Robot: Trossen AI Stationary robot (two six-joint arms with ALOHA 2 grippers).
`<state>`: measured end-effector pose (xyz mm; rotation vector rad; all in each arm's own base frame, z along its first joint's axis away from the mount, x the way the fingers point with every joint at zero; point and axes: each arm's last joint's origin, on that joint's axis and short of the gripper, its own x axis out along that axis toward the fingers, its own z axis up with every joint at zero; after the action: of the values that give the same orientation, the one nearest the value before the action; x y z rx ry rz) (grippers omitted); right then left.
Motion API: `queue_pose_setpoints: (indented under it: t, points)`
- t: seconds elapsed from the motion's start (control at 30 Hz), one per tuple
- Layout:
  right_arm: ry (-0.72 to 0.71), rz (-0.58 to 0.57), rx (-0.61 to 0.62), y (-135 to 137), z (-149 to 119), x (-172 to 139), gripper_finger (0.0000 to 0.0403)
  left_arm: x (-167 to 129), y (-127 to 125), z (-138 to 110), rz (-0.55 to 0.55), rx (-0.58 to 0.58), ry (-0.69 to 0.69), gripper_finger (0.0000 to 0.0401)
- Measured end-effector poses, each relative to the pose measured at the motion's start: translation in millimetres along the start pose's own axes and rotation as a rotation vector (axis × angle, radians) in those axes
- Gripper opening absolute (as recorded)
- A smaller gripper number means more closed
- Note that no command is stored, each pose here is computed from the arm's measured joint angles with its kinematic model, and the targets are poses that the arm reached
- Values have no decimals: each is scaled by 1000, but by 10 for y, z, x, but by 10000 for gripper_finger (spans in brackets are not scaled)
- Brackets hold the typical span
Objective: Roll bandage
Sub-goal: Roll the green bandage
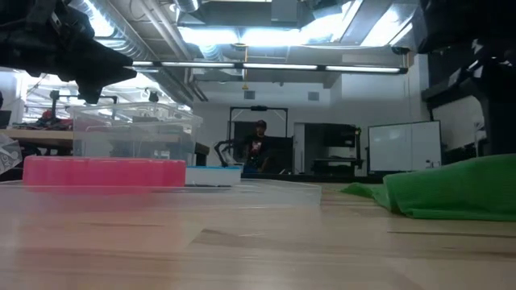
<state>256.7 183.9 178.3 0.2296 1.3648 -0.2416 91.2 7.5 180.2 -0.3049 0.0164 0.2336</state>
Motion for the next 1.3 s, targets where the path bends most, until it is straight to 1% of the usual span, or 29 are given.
queue_pose_setpoints:
  t: [0.17,0.33,0.47,0.57,0.73,0.87,1.03,1.13,1.3]
  points:
    - [3,2,1,0,-1,0,205,0,6,-19,6,0,20,124]
    - [-2,9,2,10,1,-1,203,-1,-4,-7,-5,-67,7,124]
    - [-35,47,10,45,34,-3,197,12,-42,-17,-51,-94,-8,124]
    - [-72,68,15,73,61,-6,194,69,-70,-131,-110,-103,-36,124]
    - [-125,87,26,105,100,-23,193,117,-148,-200,-150,-101,37,124]
    - [-167,91,39,145,154,-101,193,156,-222,-192,-199,-63,27,124]
    - [-235,109,89,216,251,-254,193,197,-276,-134,-231,-22,-41,124]
    - [-273,131,120,263,312,-360,193,216,-278,-105,-210,-30,-77,124]
    - [-313,126,177,295,379,-526,193,235,-259,-105,-183,-9,-81,124]
